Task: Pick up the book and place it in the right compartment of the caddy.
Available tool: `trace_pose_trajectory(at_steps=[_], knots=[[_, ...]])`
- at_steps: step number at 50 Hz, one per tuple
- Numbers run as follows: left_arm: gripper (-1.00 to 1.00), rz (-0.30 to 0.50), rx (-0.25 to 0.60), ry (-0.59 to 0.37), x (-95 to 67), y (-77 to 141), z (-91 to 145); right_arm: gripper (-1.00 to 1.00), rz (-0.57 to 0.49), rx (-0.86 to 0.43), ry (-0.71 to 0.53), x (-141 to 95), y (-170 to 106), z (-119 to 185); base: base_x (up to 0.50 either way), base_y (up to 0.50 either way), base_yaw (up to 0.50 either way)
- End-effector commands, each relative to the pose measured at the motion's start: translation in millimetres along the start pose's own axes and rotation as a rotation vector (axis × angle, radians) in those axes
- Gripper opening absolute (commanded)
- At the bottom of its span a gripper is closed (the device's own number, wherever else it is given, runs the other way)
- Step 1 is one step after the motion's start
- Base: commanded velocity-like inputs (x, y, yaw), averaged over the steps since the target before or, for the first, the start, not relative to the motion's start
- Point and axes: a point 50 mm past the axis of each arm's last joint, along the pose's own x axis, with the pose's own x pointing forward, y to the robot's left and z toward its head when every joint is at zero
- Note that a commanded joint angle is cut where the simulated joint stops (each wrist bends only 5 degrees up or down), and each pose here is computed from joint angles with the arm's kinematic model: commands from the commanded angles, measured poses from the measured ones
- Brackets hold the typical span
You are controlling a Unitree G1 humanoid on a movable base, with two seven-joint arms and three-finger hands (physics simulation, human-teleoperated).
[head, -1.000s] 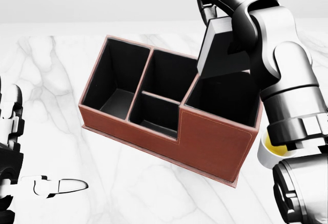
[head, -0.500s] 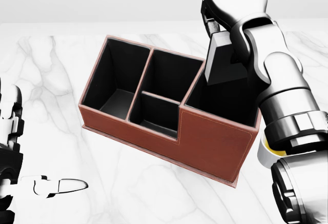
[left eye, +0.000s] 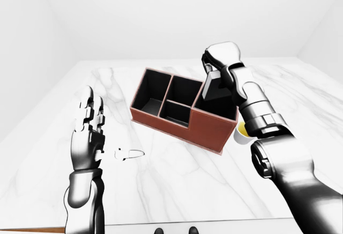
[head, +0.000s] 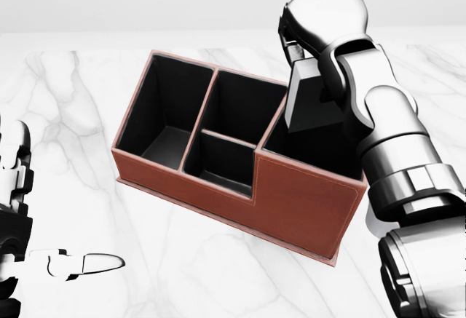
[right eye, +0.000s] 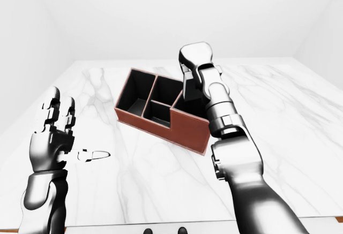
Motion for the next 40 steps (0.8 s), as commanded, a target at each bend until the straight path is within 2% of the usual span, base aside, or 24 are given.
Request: trace_pose_trajectory(at_steps=[1, 18, 40], knots=[[1.0, 0.003, -0.001, -0.001, 0.0, 0, 0, -1.0, -0.019, -0.019, -0.003, 0, 3, 1, 0.0, 0.0, 0.0], [1.0, 0.005, 0.004, 0.003, -0.1, 0, 0, -1.0, 0.015, -0.082, -0.016, -5, 31, 6, 0.0, 0.0, 0.0], [1.0, 0.009, 0.006, 0.01, -0.3, 1, 0, -1.0, 0.004, -0.105, -0.024, -5, 40, 8, 0.0, 0.0, 0.0]])
